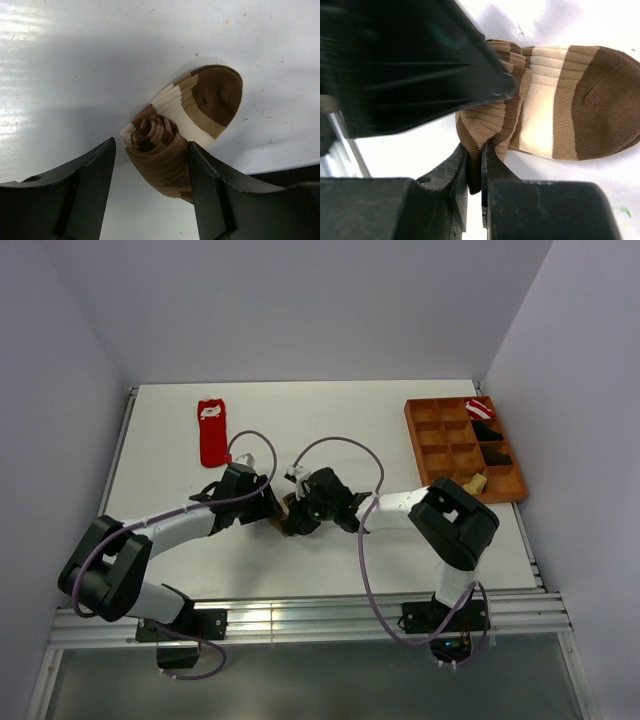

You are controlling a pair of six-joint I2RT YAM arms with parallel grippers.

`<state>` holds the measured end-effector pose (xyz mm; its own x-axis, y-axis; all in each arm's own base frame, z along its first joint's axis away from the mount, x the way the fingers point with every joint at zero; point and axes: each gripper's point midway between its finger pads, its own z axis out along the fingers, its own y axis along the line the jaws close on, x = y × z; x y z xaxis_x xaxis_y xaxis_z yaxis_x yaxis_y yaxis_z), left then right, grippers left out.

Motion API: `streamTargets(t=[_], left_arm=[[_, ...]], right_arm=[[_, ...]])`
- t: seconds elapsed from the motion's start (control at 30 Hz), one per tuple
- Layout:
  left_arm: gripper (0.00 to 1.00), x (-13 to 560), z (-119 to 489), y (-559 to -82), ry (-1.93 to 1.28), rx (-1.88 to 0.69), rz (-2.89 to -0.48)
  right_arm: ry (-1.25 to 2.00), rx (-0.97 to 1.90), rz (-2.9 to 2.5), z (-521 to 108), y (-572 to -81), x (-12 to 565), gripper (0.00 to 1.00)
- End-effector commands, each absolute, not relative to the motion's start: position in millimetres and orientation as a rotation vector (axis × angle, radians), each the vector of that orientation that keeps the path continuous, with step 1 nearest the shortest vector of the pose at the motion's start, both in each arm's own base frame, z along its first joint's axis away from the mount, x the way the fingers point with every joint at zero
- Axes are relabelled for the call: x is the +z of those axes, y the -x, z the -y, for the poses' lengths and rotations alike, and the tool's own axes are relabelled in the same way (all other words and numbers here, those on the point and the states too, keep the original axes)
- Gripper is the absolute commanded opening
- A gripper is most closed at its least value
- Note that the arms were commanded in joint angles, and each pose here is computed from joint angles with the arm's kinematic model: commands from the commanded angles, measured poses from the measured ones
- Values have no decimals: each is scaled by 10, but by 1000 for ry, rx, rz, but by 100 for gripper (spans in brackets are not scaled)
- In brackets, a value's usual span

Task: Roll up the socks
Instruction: Roll the sock at the center of the board.

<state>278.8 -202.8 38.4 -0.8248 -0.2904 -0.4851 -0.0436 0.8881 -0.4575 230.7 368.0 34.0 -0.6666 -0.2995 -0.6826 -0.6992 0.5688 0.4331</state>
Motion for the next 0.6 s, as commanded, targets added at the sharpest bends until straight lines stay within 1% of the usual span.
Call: streamTargets(t=[0.0,0.1,0.27,0.47,0.57], left_arm=[[64,608,2038,-2855,346,-665,-2394],[65,634,1963,-2836,416,-659,-2366],[66,769,1941,-2816,488,-751,-2270],[69,649,1685,-2757,640,-687,-2220],[69,670,1658,-2787,685,-719,-2185]], right_arm=[[795,1107,-2347,-3650,-2195,201,0],[785,1131,-2392,-3627,-2238,105,0],[795,1225,-2430,-3655,-2242,41,0],[802,1250,-2446,-3666,-2279,39,0],[815,1265,-2448,-3682,-2276,45,0]])
